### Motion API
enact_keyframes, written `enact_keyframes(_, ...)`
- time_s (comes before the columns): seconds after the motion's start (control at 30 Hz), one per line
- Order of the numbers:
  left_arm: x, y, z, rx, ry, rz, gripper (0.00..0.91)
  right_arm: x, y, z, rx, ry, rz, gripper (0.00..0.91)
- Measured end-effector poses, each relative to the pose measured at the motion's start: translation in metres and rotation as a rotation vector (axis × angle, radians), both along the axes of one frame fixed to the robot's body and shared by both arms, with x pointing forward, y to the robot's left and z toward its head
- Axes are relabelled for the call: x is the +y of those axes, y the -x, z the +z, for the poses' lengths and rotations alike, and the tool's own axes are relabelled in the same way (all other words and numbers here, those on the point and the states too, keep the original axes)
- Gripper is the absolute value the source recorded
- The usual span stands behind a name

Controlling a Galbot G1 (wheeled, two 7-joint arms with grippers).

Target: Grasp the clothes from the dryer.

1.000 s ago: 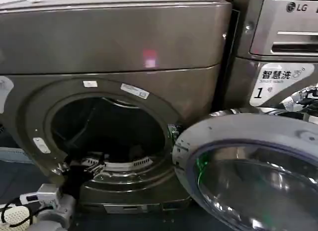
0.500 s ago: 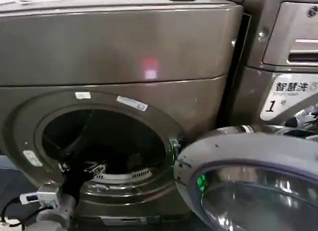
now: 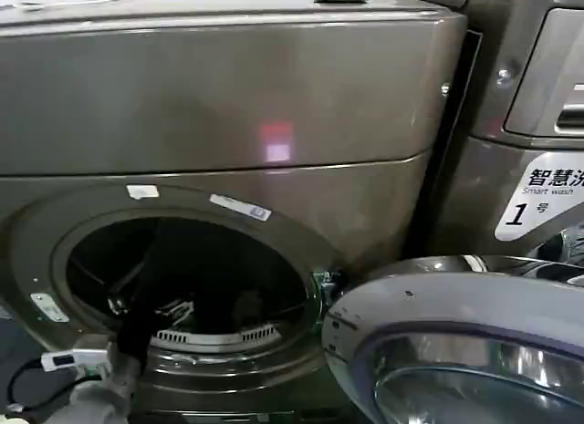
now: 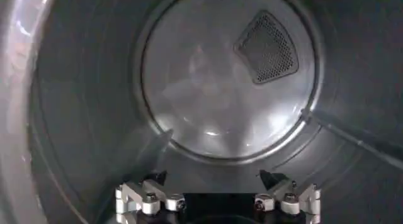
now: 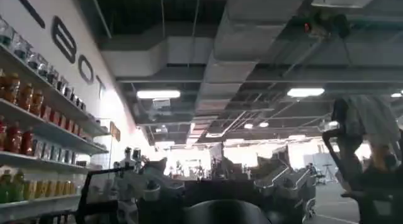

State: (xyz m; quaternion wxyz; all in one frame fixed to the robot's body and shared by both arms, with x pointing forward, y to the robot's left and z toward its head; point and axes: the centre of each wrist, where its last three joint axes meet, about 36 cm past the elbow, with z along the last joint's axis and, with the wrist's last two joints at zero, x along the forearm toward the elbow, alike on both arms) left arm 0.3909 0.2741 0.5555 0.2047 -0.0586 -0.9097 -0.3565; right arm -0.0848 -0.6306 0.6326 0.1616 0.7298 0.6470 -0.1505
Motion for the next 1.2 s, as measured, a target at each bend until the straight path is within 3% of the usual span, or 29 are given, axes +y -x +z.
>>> enact_keyframes(0.27, 0.008, -0.030, 0.021, 0.088, -0.296, -0.226, 0.907, 0.003, -0.005, -0.002, 0.009, 0.000, 0.010, 0.907)
enact_keyframes(0.67, 0.013, -0.069, 0.025, 0.186, -0.818, -0.634, 0.907, 0.005, -0.014, -0.006, 0.013, -0.004, 0.030, 0.907)
enact_keyframes(1.2, 0.004, -0.119, 0.004, 0.322, -0.994, -0.851, 0.907, 0.006, -0.022, -0.008, 0.020, -0.001, 0.045, 0.907)
